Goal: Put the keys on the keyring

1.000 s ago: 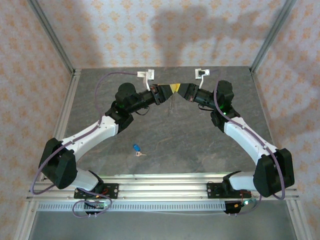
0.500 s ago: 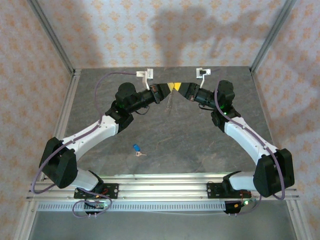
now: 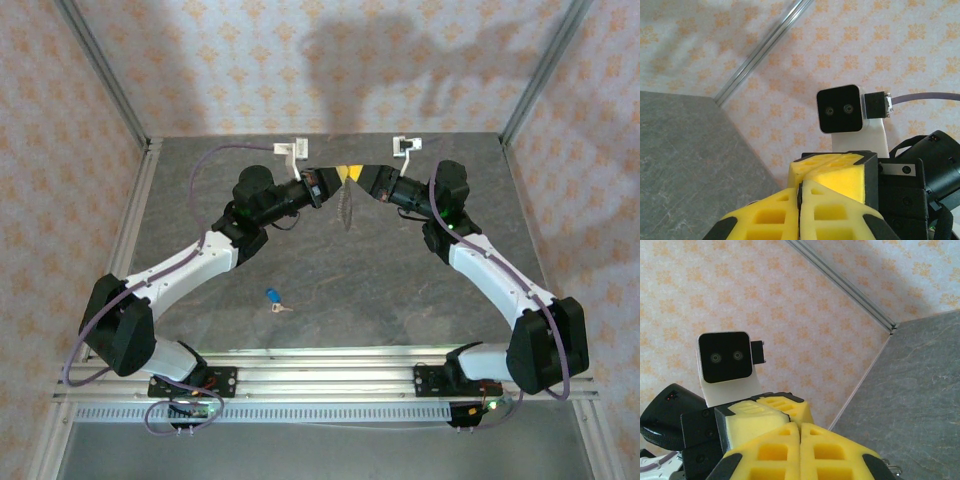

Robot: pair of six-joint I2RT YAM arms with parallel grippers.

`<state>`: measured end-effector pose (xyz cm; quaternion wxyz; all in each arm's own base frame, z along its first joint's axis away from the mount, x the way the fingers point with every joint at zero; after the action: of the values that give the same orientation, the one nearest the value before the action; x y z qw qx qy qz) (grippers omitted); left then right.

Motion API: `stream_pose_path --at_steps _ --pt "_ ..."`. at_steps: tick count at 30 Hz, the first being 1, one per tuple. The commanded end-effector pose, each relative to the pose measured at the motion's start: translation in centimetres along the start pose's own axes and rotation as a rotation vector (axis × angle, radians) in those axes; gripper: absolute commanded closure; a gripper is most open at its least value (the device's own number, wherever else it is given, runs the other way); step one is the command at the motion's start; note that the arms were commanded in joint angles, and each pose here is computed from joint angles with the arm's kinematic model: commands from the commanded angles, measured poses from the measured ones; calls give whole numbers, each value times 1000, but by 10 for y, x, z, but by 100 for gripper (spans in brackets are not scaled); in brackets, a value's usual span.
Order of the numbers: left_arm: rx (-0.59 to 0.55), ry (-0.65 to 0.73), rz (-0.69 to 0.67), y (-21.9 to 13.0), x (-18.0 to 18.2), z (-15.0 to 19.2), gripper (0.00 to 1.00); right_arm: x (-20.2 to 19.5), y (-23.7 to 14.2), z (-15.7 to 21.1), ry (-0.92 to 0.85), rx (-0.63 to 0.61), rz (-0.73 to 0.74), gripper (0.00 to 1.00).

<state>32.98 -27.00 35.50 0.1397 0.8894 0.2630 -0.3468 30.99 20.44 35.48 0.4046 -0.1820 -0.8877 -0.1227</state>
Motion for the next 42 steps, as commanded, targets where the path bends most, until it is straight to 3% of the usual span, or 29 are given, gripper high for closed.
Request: stream_pose_path --at_steps 1,2,17,27,31,38,42 --pt "114 37 80 12 -20 24 96 11 1 -7 -40 -33 -34 100" --pt "119 42 78 12 -20 25 100 10 1 -7 -38 -33 -34 100" --pt "97 28 -11 18 2 33 100 -1 -6 -15 6 -69 44 98" --pt "79 1 -53 19 17 40 100 -12 -7 -17 59 -107 67 73" --pt "79 3 -58 19 19 41 100 -14 -9 -19 66 -120 75 68" --pt "74 -6 -64 19 22 42 100 -15 -9 -18 73 -121 69 73" --pt "74 -12 -64 20 24 42 100 -17 -10 -15 74 -116 65 82"
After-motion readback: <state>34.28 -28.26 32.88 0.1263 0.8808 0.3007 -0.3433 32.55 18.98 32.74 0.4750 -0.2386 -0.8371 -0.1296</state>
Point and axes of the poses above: each hand's point on the last joint's axis, 136 mm out from that joint toward the fingers, its own y axis out along the fingers, its own x axis along the line the jaws close on, z = x × y, the point moved 5 cm from there along -y, back along the fingers
